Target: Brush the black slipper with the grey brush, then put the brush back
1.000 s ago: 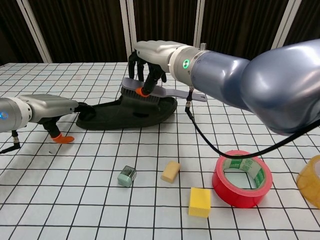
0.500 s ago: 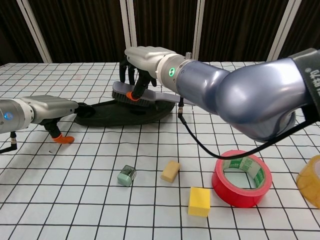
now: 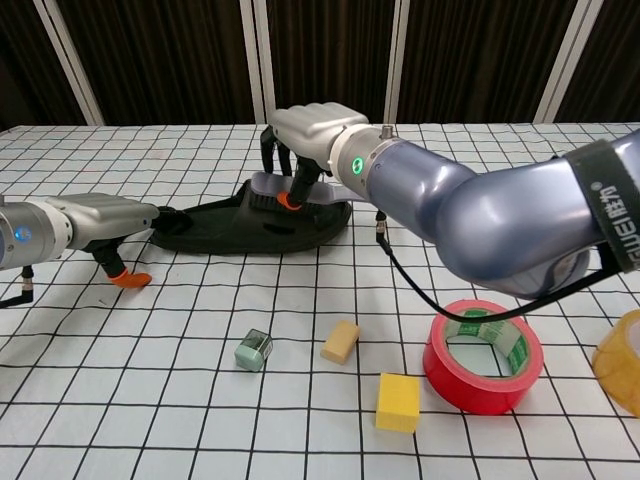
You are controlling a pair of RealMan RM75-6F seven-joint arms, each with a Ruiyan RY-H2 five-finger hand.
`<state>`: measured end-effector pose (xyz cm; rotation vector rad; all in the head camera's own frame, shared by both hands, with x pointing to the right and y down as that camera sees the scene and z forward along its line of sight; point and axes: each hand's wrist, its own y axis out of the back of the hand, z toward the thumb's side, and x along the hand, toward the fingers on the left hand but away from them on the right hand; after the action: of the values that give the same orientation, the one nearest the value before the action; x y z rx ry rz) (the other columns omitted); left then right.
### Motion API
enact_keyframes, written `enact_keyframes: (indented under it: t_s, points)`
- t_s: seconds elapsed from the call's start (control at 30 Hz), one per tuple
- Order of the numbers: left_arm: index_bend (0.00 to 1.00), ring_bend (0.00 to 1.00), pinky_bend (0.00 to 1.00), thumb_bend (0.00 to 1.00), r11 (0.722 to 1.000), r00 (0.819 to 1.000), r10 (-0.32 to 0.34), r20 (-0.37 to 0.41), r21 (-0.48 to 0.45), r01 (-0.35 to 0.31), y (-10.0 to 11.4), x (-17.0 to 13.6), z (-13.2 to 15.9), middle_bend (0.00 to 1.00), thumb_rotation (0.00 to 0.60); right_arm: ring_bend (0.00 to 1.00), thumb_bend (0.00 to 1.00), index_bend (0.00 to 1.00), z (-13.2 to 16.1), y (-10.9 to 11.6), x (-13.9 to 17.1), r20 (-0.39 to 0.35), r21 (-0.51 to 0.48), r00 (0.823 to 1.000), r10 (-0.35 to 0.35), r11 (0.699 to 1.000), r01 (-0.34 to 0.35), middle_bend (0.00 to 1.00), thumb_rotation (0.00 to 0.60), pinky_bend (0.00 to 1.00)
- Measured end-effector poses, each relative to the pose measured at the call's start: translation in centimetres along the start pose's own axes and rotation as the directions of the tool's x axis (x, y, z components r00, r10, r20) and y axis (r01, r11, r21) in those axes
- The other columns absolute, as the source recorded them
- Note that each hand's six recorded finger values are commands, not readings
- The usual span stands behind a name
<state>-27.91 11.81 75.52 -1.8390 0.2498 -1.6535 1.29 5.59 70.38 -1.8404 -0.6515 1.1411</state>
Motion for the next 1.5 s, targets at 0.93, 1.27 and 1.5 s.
enact_keyframes:
  t_s: [0.93,1.27,1.5]
  points:
    - [0.01,0.02,0.03,0.54,1.000,1.000,0.002,0.008,0.002,-0.002,-0.3,-0.4,0.6,0.03,0.566,0.58,0.53,0.72,3.4,0.7,1.2,-0.060,0.012,0.998,-0.005,1.000,0.006,0.64,0.600,0.58]
    - [0.02,0.02,0.03,0.54,1.000,1.000,0.007,0.009,0.001,-0.007,-0.2,-0.6,0.5,0.03,0.565,0.59,0.53,0.72,2.2,-0.2,1.1,-0.022,0.026,1.000,0.014,1.000,-0.013,0.64,0.600,0.58]
    - [0.02,0.02,0.03,0.55,1.000,1.000,0.008,0.003,-0.004,-0.008,-0.2,-0.7,0.3,0.03,0.567,0.59,0.53,0.73,-0.4,-0.7,0.8,0.034,0.058,0.999,0.021,0.998,-0.023,0.65,0.600,0.58]
